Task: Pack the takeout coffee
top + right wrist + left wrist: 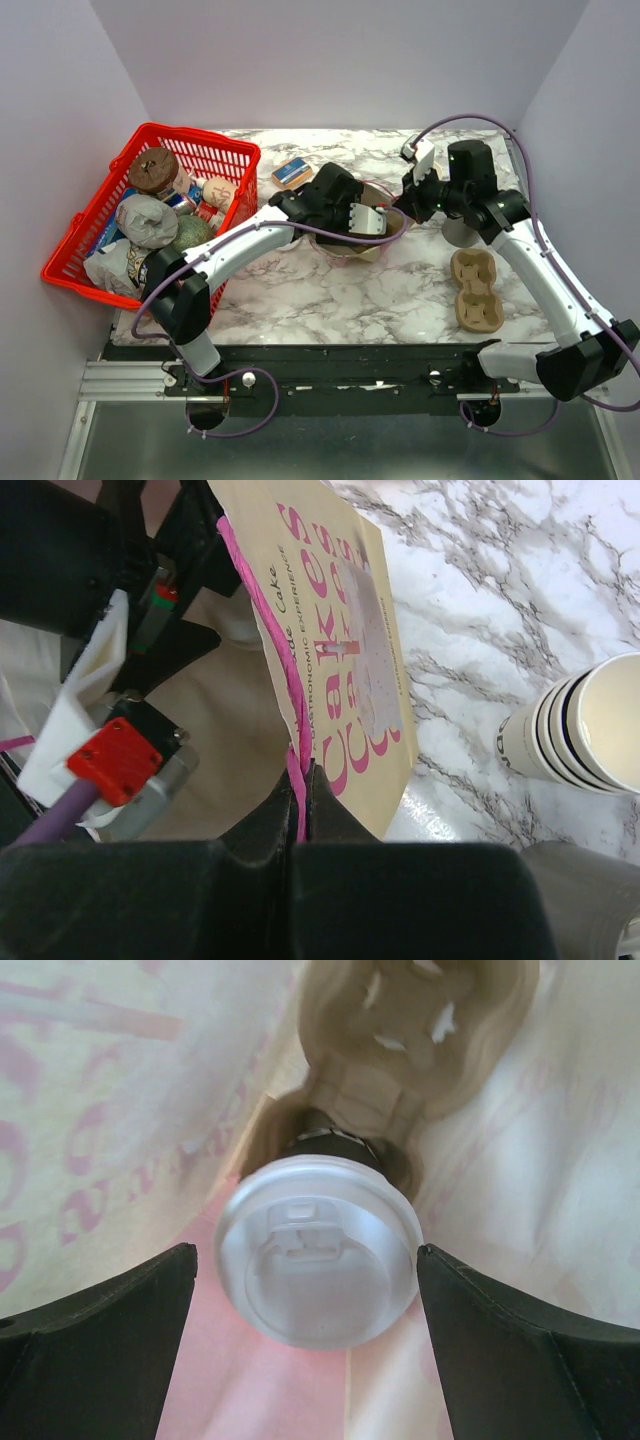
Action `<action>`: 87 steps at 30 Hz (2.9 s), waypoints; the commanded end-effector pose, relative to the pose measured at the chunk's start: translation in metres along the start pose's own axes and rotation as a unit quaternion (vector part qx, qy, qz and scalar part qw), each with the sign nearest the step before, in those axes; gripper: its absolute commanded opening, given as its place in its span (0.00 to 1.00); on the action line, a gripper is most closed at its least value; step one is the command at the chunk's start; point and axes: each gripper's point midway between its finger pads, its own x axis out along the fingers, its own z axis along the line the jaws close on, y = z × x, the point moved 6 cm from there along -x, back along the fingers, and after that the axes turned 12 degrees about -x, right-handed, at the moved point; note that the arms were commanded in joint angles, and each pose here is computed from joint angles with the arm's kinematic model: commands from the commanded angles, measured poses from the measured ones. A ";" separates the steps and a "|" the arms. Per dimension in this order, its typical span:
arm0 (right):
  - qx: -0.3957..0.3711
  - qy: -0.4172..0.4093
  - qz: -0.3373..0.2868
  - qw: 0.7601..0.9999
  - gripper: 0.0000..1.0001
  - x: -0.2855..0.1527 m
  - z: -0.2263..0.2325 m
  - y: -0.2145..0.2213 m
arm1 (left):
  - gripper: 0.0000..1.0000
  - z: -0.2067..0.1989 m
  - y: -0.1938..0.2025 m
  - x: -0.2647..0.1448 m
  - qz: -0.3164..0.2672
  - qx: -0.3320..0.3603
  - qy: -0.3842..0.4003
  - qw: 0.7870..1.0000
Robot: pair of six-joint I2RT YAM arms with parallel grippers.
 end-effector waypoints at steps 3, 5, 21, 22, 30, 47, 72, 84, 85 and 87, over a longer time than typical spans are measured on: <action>0.019 -0.011 0.032 0.999 0.00 -0.003 -0.004 0.011 | 0.98 0.011 -0.019 -0.023 -0.054 -0.021 -0.010 0.998; 0.020 -0.011 0.034 0.999 0.01 -0.001 -0.006 0.011 | 0.99 0.010 -0.024 -0.024 -0.066 -0.027 0.003 0.997; 0.003 0.011 0.045 0.999 0.01 0.005 -0.033 -0.009 | 0.99 0.000 -0.035 -0.029 -0.095 -0.087 0.044 0.991; 0.001 0.013 0.045 0.999 0.01 0.006 -0.035 -0.010 | 0.98 -0.001 -0.038 -0.031 -0.105 -0.090 0.048 0.989; 0.000 0.029 0.055 0.998 0.00 0.022 -0.050 -0.014 | 0.98 -0.006 -0.059 -0.051 -0.185 -0.119 0.070 0.973; -0.006 0.042 0.044 0.998 0.12 0.041 -0.072 -0.029 | 0.98 0.036 -0.100 -0.116 -0.356 -0.251 -0.011 0.900; 0.015 0.135 0.022 0.991 0.79 -0.069 -0.099 -0.043 | 0.98 0.103 -0.093 -0.192 -0.360 -0.322 -0.136 0.865; 0.052 0.149 0.121 0.980 0.56 -0.069 -0.125 0.055 | 0.99 0.099 -0.073 -0.190 -0.329 -0.306 -0.147 0.881; 0.050 0.148 0.121 0.980 0.56 -0.067 -0.126 0.058 | 0.98 0.099 -0.072 -0.188 -0.326 -0.307 -0.146 0.882; 0.051 0.141 0.129 0.980 0.55 -0.060 -0.130 0.064 | 0.99 0.098 -0.071 -0.184 -0.323 -0.309 -0.143 0.883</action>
